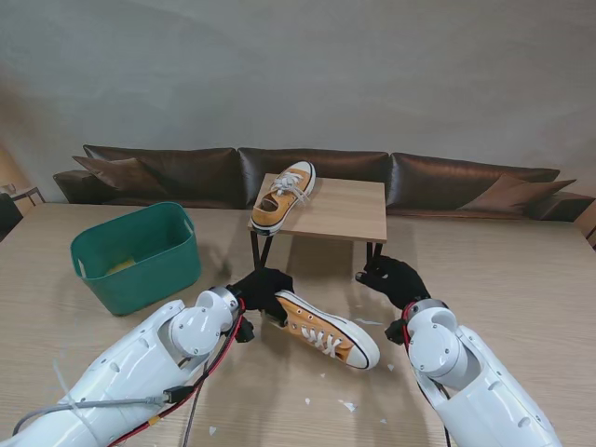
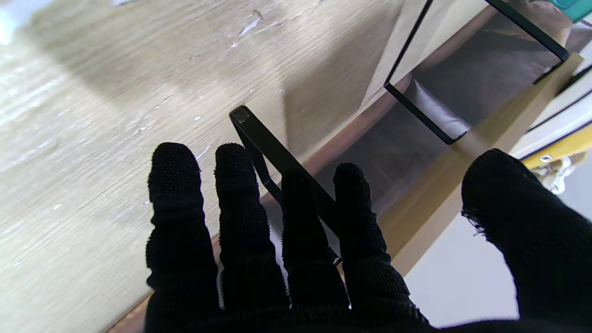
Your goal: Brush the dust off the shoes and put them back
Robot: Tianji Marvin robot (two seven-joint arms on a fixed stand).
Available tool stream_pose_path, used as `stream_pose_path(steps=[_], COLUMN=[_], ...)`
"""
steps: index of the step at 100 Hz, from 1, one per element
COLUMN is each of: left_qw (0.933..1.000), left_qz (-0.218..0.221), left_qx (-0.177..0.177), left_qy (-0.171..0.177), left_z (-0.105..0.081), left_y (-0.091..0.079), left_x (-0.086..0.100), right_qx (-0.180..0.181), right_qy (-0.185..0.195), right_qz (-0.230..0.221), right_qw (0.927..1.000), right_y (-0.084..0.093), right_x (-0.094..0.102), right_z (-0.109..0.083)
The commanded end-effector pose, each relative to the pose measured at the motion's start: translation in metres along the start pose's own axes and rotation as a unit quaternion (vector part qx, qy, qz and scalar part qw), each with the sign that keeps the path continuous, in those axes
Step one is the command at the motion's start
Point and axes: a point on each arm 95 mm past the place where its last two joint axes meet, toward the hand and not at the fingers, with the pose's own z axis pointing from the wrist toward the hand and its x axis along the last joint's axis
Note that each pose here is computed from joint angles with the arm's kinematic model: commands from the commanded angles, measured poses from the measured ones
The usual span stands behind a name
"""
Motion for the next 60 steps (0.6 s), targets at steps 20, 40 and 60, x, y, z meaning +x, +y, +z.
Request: stream_pose_path(steps=[20, 40, 60], left_qw=[0.9958, 0.991, 0.9865], left_qz=[-0.074, -0.109, -0.136], left_qx=[0.038, 0.065, 0.082], left_qy=[-0.037, -0.044, -0.04], left_z=[-0.016, -0.025, -0.026], left_y=[0.001, -0.004, -0.009], left_x=[0.001, 0.004, 0.009], right_qx=[0.005, 0.018, 0.036], right_qy=[-0.003, -0.023, -0.018], right_qz=[0.042, 0.054, 0.054], right_qw=[0.9991, 0.9981, 0.9977], right_y=[-0.007, -0.008, -0.01], right_x=[-0.007, -0.022, -0.029], right_z=[-0.014, -0.018, -0.022])
